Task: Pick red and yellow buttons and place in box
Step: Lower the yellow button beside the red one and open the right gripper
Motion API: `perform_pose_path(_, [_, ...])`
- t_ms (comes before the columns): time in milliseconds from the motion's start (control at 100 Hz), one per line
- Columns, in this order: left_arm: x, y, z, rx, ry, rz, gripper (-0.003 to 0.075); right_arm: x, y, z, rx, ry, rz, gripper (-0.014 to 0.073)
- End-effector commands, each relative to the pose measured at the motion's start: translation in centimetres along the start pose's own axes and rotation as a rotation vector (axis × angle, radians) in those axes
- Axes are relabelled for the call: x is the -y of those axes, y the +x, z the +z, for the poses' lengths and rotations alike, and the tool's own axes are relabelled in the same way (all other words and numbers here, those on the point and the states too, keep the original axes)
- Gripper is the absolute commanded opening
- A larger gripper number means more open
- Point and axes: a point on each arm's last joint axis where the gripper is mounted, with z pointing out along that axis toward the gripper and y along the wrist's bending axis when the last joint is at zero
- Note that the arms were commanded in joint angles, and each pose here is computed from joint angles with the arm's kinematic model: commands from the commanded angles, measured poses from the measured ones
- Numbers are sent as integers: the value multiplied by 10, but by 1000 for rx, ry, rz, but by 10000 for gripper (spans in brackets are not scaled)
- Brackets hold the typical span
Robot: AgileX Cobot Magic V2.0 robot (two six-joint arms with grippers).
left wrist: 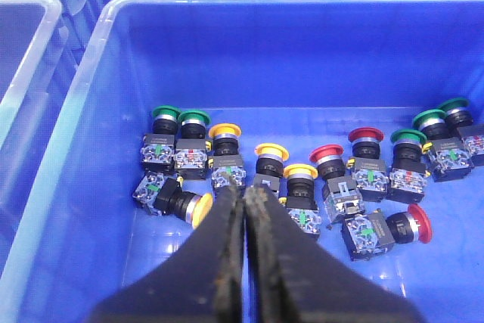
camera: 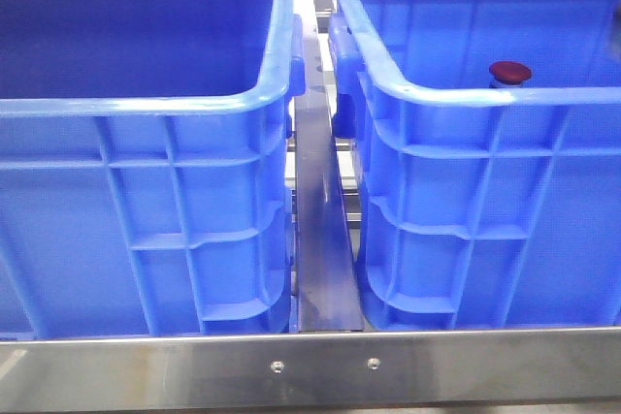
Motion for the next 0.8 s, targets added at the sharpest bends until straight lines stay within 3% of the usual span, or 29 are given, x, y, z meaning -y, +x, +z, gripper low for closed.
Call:
perform_pose_path(0, [2,-14,-4,93,26,13,-19,7,-15,6,85,0,78,215])
perform_pose_path(370, [2,-13,-4,92,25,13,-19,30,-16,51,54,1,90,215])
perform_pose_path(610, [2,-13,-4,90,25,13,-19,46,-12,55,57,15,111,215])
perform_pose_path(790, [2,-13,-4,90,25,13,-19,50,-6,58,83,-51,132,215])
